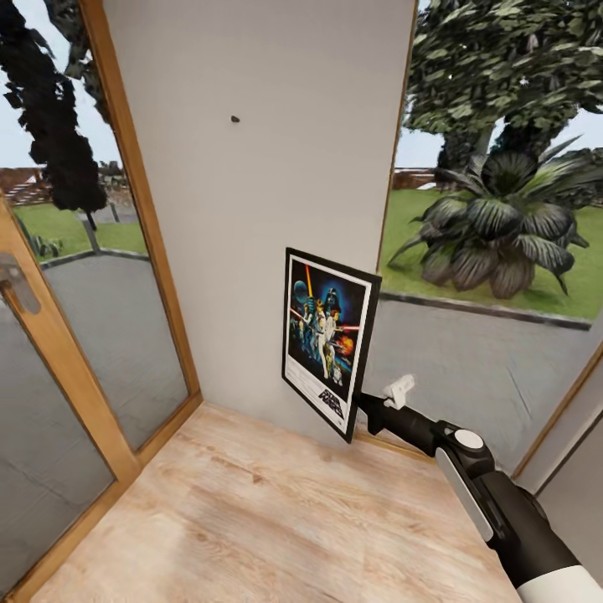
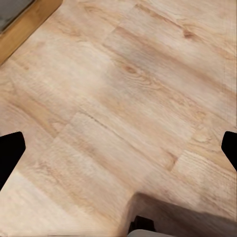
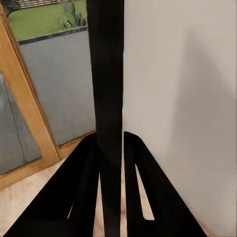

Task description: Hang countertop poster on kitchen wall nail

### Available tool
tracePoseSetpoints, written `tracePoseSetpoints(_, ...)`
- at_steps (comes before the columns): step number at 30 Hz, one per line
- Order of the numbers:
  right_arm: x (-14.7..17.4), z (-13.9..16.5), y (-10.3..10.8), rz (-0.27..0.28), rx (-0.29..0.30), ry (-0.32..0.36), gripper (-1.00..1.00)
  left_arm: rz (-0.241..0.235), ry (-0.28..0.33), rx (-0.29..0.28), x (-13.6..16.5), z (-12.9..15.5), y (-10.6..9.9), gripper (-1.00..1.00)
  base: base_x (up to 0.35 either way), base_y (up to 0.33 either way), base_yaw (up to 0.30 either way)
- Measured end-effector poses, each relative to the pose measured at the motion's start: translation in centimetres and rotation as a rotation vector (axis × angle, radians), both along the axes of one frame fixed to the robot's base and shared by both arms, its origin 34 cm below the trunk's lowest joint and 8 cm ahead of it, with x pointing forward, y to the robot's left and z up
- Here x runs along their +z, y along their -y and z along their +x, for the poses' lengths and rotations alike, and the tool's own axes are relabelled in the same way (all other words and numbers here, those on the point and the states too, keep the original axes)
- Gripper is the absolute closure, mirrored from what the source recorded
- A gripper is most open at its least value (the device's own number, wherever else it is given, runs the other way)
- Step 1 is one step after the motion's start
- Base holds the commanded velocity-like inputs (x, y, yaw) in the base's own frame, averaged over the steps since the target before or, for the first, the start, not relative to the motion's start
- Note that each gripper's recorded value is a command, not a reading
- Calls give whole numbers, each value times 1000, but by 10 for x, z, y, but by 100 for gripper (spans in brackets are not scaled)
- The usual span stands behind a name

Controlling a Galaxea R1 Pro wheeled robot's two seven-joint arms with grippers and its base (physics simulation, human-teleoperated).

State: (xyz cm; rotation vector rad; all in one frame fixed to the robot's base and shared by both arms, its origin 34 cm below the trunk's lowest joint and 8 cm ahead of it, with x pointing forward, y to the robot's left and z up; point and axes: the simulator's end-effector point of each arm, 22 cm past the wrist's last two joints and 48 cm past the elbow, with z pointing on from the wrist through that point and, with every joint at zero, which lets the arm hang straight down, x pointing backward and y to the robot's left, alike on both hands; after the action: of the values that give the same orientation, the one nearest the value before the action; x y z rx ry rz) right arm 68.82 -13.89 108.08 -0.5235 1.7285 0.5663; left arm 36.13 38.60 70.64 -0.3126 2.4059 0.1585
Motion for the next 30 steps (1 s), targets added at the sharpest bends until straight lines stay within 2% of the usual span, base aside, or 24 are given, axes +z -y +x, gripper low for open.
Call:
tracePoseSetpoints(7,0,0,-1,1,2,-1,100,0,1,-1,0,0,0,-100,0,0,271)
tracePoseSetpoints(13,4,-1,-9,11,13,-13,100,0,2,2,0,0,-1,-100,0,0,59)
tracePoseSetpoints(14,14,-3,-21,23,28,-40,100,-1,3,2,0,0,-1,-100,0,0,13)
tracePoseSetpoints(16,26,-4,-29,28,40,-49,100,-2,3,3,0,0,0,-100,0,0,9)
tracePoseSetpoints(18,53,0,-45,49,61,-40,100,-2,3,3,0,0,-1,-100,0,0,4)
tracePoseSetpoints(20,94,11,-65,71,89,-31,100,-1,3,3,0,0,-1,-100,0,0,2)
tracePoseSetpoints(23,131,22,-78,66,111,-53,100,-1,3,3,0,0,-1,-100,0,0,0)
tracePoseSetpoints(28,185,41,-85,56,121,-10,100,-1,3,3,0,0,-1,-100,31,0,0)
tracePoseSetpoints(30,192,46,-85,50,120,-12,100,-1,3,3,1,0,-1,-100,187,0,0)
